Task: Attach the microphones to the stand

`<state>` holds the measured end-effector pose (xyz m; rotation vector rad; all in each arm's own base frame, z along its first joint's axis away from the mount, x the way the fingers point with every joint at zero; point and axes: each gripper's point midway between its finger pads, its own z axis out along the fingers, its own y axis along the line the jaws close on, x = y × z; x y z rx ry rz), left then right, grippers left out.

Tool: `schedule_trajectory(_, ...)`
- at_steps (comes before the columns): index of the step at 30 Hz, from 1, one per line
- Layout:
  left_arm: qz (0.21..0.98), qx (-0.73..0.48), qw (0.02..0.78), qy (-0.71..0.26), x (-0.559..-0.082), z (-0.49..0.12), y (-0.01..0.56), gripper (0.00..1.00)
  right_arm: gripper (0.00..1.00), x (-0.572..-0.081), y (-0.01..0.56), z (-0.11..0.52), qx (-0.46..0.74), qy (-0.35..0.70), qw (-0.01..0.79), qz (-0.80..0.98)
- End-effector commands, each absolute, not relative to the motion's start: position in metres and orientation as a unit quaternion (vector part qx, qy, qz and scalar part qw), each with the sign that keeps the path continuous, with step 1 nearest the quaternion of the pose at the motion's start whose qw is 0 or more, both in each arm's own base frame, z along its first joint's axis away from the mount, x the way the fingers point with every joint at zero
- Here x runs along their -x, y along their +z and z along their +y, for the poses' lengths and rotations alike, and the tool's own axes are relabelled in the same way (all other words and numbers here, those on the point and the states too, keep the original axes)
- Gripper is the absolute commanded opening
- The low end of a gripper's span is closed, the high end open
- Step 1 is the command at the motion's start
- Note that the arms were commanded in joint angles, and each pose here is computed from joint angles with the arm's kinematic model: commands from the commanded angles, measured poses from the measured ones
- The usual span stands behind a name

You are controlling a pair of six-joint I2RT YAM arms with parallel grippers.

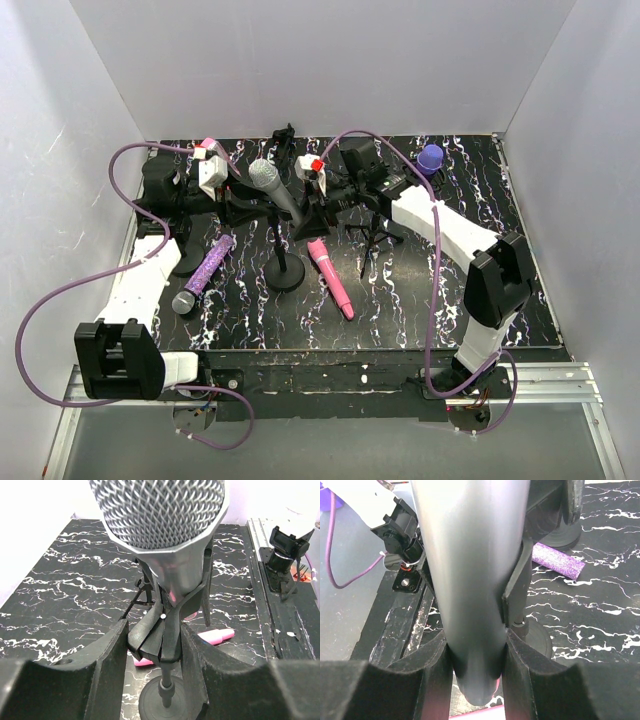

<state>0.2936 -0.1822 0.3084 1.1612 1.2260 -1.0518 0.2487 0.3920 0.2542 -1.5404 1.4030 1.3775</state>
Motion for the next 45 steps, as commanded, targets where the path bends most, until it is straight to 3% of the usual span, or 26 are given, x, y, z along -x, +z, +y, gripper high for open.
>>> schedule_trajectory(1,0.506,-0.499,0.519,-0.475,-0.266,-0.191,0.310,0.22,0.01,-0.268,0.237,0.405,0.548,0.510,0.328,0.577)
schedule_trajectory(9,0.517,-0.480,0.517,-0.485,-0.262,-0.193,0.310,0.44,0.01,-0.268,0.227,0.422,0.525,0.516,0.320,0.596)
schedule_trajectory(17,0.520,-0.467,0.524,-0.486,-0.257,-0.193,0.315,0.55,0.01,-0.266,0.217,0.426,0.500,0.529,0.323,0.605)
schedule_trajectory(22,0.521,-0.465,0.525,-0.486,-0.257,-0.194,0.319,0.54,0.02,-0.269,0.215,0.426,0.497,0.523,0.329,0.609)
schedule_trajectory(24,0.525,-0.462,0.524,-0.487,-0.257,-0.193,0.319,0.49,0.17,-0.269,0.216,0.425,0.496,0.521,0.331,0.610)
schedule_trajectory(27,0.526,-0.461,0.524,-0.486,-0.255,-0.193,0.320,0.50,0.34,-0.266,0.222,0.422,0.501,0.519,0.337,0.605)
schedule_trajectory(31,0.524,-0.463,0.533,-0.476,-0.251,-0.192,0.324,0.67,0.53,-0.261,0.236,0.418,0.509,0.518,0.350,0.592)
schedule_trajectory(36,0.532,-0.456,0.560,-0.442,-0.250,-0.188,0.333,0.94,0.79,-0.259,0.255,0.408,0.518,0.506,0.361,0.587)
schedule_trajectory(37,0.534,-0.454,0.566,-0.434,-0.250,-0.187,0.335,0.98,0.81,-0.258,0.259,0.406,0.519,0.504,0.364,0.586)
schedule_trajectory(45,0.561,-0.421,0.617,-0.357,-0.249,-0.172,0.351,0.98,0.87,-0.236,0.288,0.390,0.549,0.506,0.359,0.560)
